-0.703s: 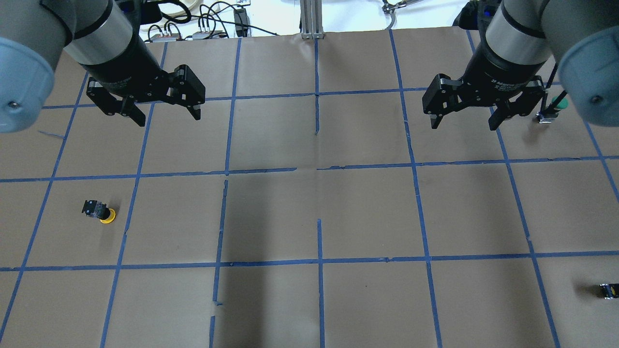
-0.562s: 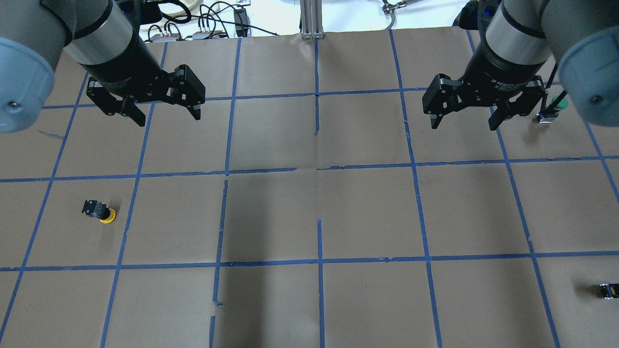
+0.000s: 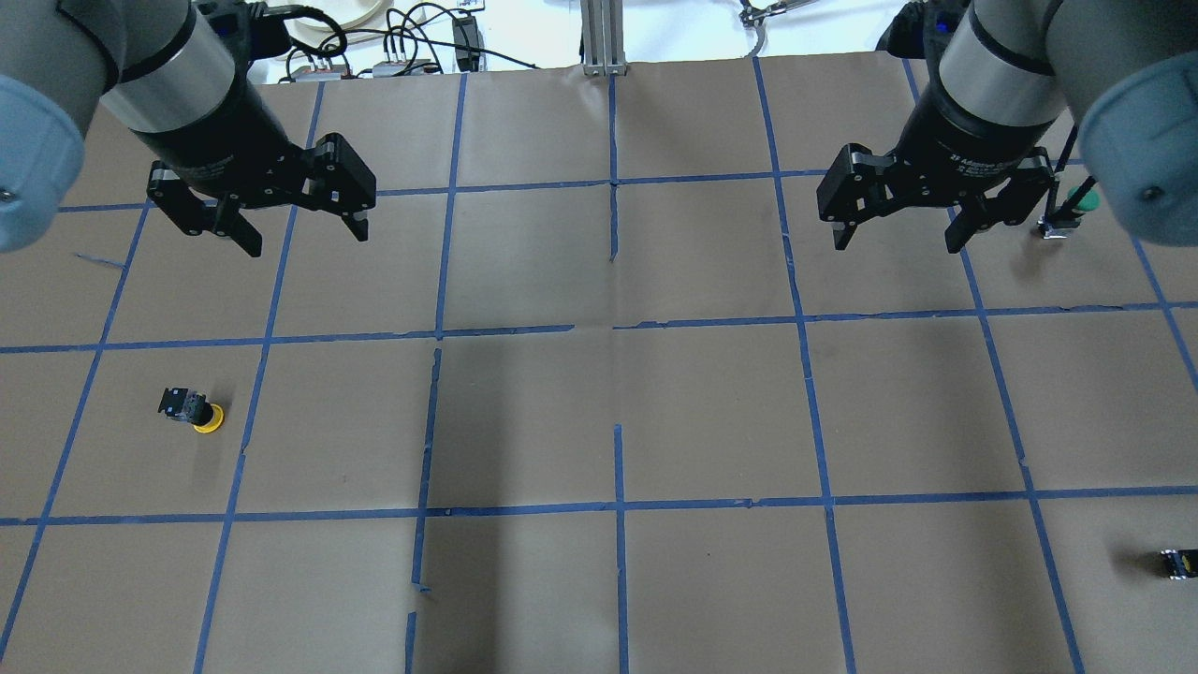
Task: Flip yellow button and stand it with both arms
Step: 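Move the left gripper toward the yellow button switch lying on the table, then lower the left gripper and grasp the yellow button switch by its base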
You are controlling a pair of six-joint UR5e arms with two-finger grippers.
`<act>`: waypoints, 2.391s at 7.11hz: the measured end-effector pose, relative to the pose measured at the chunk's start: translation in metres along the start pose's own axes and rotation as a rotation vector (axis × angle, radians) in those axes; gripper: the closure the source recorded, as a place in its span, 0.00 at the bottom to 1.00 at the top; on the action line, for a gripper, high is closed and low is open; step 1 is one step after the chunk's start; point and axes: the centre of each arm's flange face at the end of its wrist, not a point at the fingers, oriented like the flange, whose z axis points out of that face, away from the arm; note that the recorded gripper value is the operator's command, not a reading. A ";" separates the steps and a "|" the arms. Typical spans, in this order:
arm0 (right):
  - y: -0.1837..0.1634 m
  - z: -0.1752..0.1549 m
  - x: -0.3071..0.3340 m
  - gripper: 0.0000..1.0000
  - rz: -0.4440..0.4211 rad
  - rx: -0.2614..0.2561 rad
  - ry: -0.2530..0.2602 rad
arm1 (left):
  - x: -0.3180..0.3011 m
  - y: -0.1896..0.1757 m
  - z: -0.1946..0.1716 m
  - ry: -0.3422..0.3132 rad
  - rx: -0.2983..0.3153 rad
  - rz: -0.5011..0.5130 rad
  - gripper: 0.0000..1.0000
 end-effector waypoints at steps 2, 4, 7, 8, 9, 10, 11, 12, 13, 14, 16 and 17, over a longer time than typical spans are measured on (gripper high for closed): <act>0.000 -0.001 0.001 0.00 -0.005 0.000 0.003 | -0.061 -0.021 0.025 0.001 -0.053 -0.123 0.00; 0.002 -0.003 0.001 0.00 -0.008 0.006 0.004 | -0.133 -0.043 0.060 0.016 -0.118 -0.175 0.00; 0.001 -0.003 0.004 0.00 -0.003 0.008 0.024 | -0.213 -0.069 0.122 -0.029 -0.187 -0.060 0.02; 0.001 -0.002 0.005 0.00 -0.002 0.007 0.031 | -0.241 -0.068 0.144 -0.031 -0.212 -0.048 0.01; 0.000 -0.001 0.007 0.00 0.000 0.003 0.036 | -0.264 -0.064 0.167 -0.022 -0.228 -0.029 0.02; 0.000 0.000 0.008 0.00 0.001 0.000 0.039 | -0.275 -0.059 0.188 -0.016 -0.227 0.000 0.02; 0.000 0.000 0.008 0.00 0.003 -0.004 0.041 | -0.277 -0.049 0.211 -0.009 -0.222 0.044 0.02; 0.001 0.000 0.008 0.00 0.006 -0.010 0.042 | -0.274 -0.036 0.234 -0.005 -0.206 0.108 0.02; 0.002 0.001 0.008 0.00 0.004 -0.017 0.040 | -0.270 -0.026 0.250 -0.008 -0.185 0.180 0.02; 0.003 0.001 0.009 0.00 0.004 -0.025 0.039 | -0.269 -0.021 0.259 -0.013 -0.167 0.233 0.02; 0.004 0.000 0.011 0.00 0.008 -0.035 0.039 | -0.269 -0.021 0.268 -0.018 -0.141 0.271 0.12; 0.004 -0.002 0.010 0.00 0.021 -0.030 0.037 | -0.270 -0.022 0.269 -0.019 -0.138 0.275 0.27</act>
